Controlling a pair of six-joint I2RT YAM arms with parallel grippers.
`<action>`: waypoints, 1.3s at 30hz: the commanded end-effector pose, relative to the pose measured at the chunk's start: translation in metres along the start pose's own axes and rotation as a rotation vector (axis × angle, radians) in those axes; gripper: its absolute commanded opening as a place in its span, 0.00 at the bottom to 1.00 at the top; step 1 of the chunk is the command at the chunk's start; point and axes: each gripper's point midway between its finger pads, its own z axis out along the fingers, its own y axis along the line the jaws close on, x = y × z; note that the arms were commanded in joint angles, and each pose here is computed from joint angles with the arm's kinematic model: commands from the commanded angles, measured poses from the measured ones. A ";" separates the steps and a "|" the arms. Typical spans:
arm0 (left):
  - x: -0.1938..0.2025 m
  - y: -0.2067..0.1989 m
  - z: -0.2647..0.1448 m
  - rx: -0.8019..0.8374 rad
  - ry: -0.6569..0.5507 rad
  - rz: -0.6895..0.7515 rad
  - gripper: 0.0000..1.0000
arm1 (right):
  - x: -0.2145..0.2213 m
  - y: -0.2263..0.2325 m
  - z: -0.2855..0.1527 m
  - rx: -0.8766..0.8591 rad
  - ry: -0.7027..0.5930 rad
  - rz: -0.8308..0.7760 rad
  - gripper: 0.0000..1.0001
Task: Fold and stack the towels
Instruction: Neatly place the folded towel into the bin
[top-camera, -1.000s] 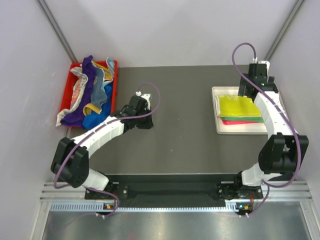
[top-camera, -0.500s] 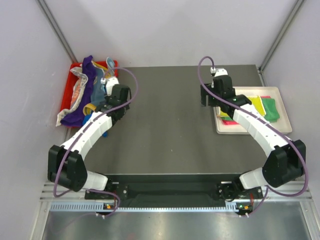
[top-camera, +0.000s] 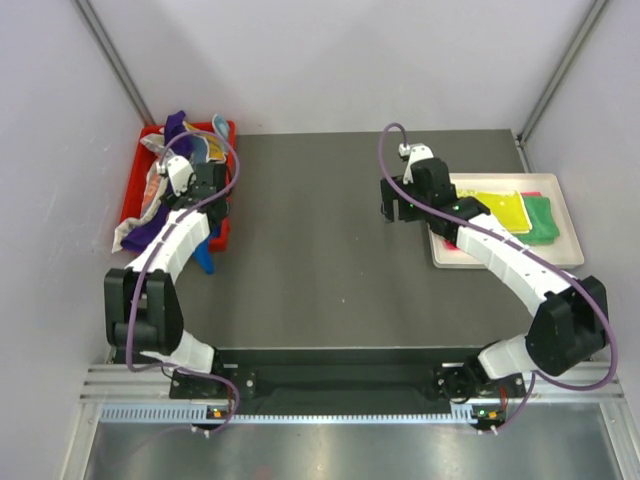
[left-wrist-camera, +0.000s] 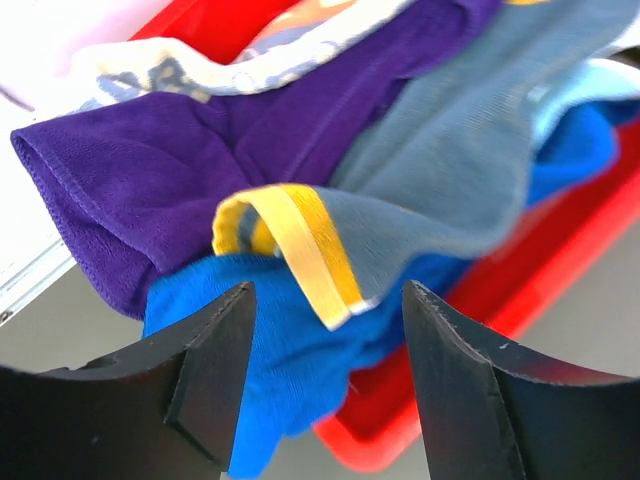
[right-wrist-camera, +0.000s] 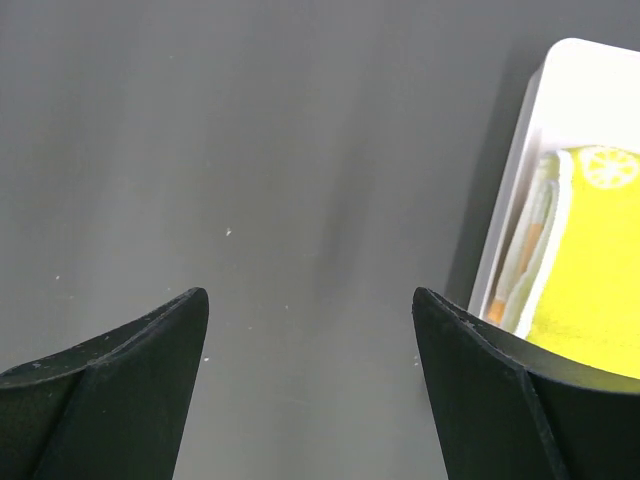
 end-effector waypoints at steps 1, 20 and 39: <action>-0.023 -0.001 0.014 -0.049 -0.058 -0.116 0.66 | -0.014 0.017 0.001 -0.052 -0.056 -0.011 0.82; -0.012 -0.008 0.054 -0.089 -0.016 -0.099 0.64 | -0.012 0.011 -0.007 -0.027 -0.073 -0.032 0.82; -0.006 -0.015 0.061 -0.049 0.010 -0.094 0.15 | -0.011 0.010 -0.009 -0.027 -0.078 -0.037 0.82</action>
